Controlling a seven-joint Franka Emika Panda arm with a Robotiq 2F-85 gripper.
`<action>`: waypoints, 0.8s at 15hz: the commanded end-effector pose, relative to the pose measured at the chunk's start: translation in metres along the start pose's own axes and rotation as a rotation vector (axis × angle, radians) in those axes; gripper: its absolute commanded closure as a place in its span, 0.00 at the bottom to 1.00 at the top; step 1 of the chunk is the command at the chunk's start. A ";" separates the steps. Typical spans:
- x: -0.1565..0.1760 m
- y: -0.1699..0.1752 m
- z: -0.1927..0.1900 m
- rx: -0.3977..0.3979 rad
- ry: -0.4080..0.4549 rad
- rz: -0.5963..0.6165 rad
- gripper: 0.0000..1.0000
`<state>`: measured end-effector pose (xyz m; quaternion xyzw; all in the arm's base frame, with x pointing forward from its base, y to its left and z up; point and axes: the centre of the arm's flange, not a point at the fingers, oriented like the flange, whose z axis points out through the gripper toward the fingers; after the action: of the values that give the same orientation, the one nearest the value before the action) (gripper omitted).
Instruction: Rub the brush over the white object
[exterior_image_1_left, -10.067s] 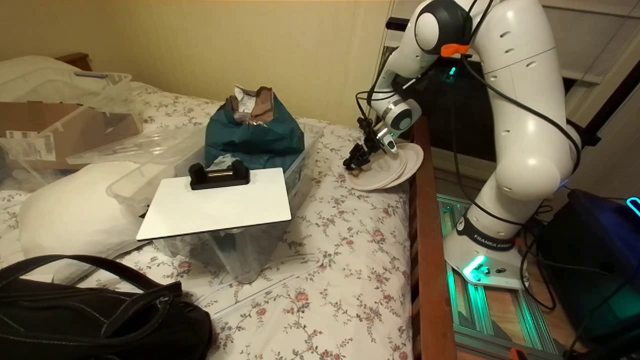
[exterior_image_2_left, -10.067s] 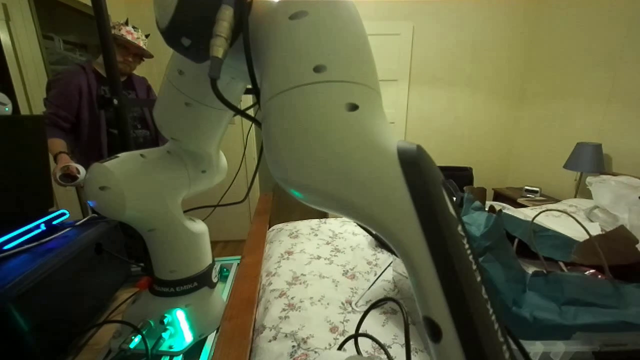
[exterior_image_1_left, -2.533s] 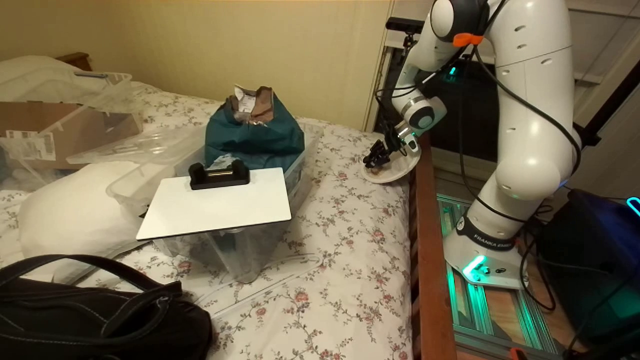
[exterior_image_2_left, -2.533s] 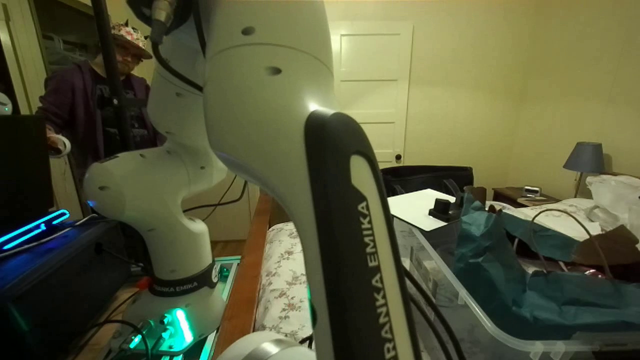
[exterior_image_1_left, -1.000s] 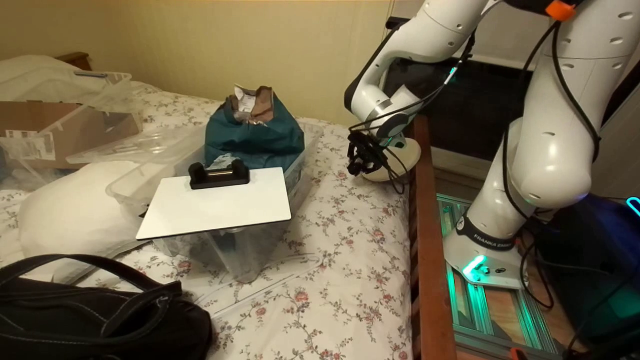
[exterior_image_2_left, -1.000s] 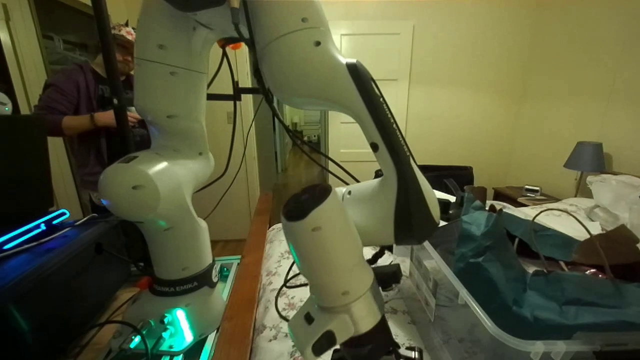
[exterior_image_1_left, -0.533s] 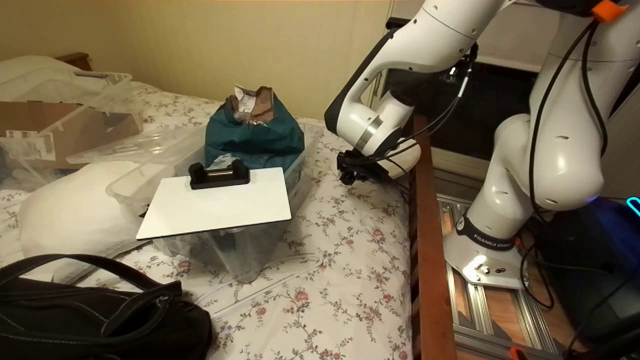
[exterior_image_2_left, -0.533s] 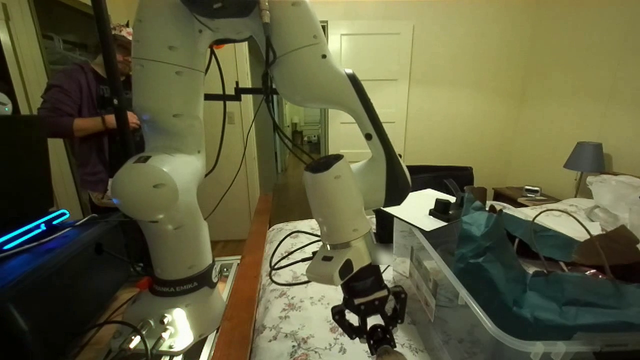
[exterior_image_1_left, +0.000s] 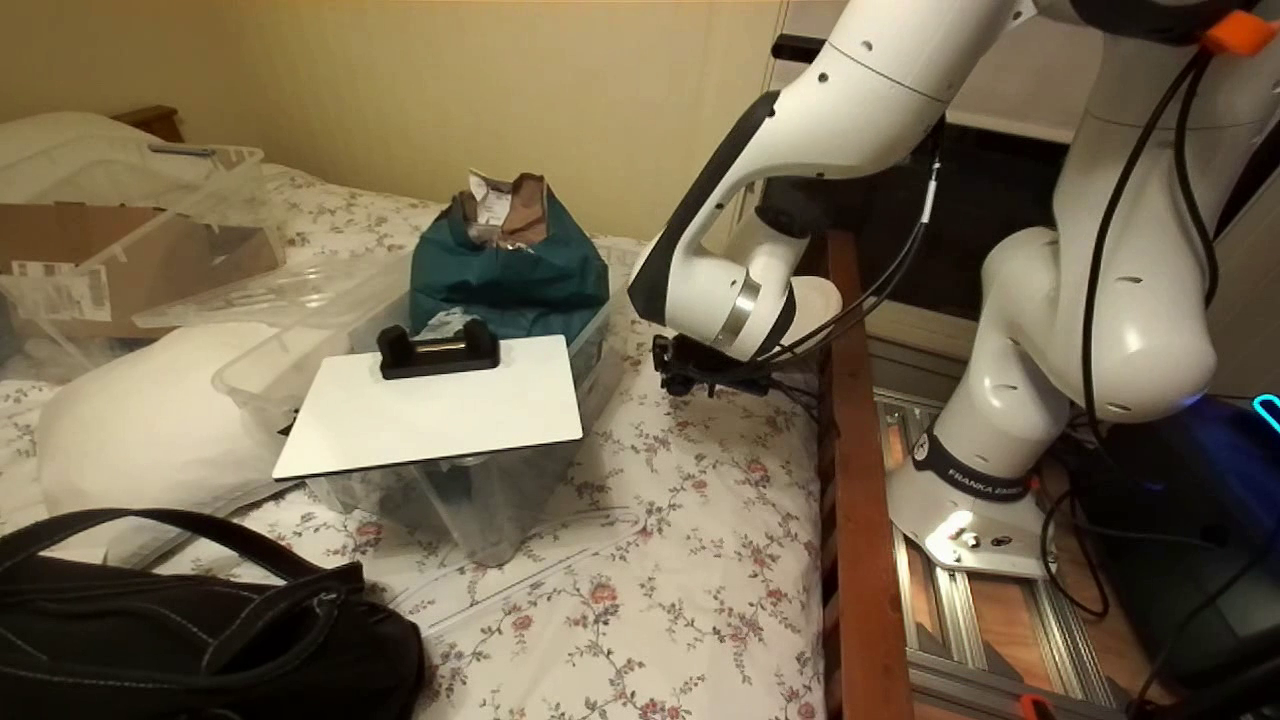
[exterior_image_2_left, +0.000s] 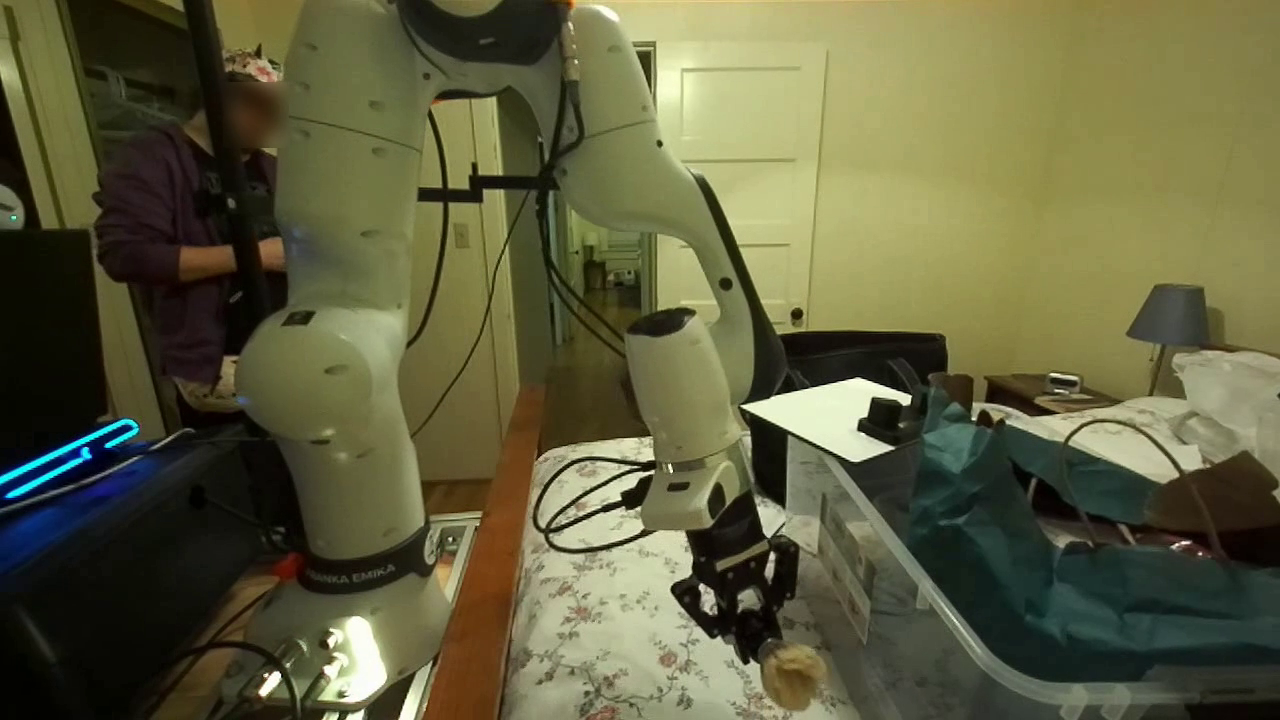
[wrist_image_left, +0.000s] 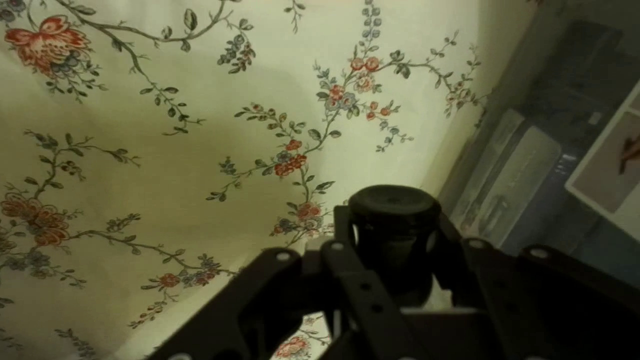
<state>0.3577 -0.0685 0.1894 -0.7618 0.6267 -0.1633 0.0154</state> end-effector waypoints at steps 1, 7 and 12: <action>-0.010 -0.018 0.015 -0.015 0.030 -0.033 0.37; 0.014 0.017 -0.006 -0.051 0.048 0.019 0.02; 0.045 0.073 -0.031 -0.118 0.013 -0.110 0.00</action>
<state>0.3172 -0.1038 0.1750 -0.7537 0.6398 -0.1455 -0.0374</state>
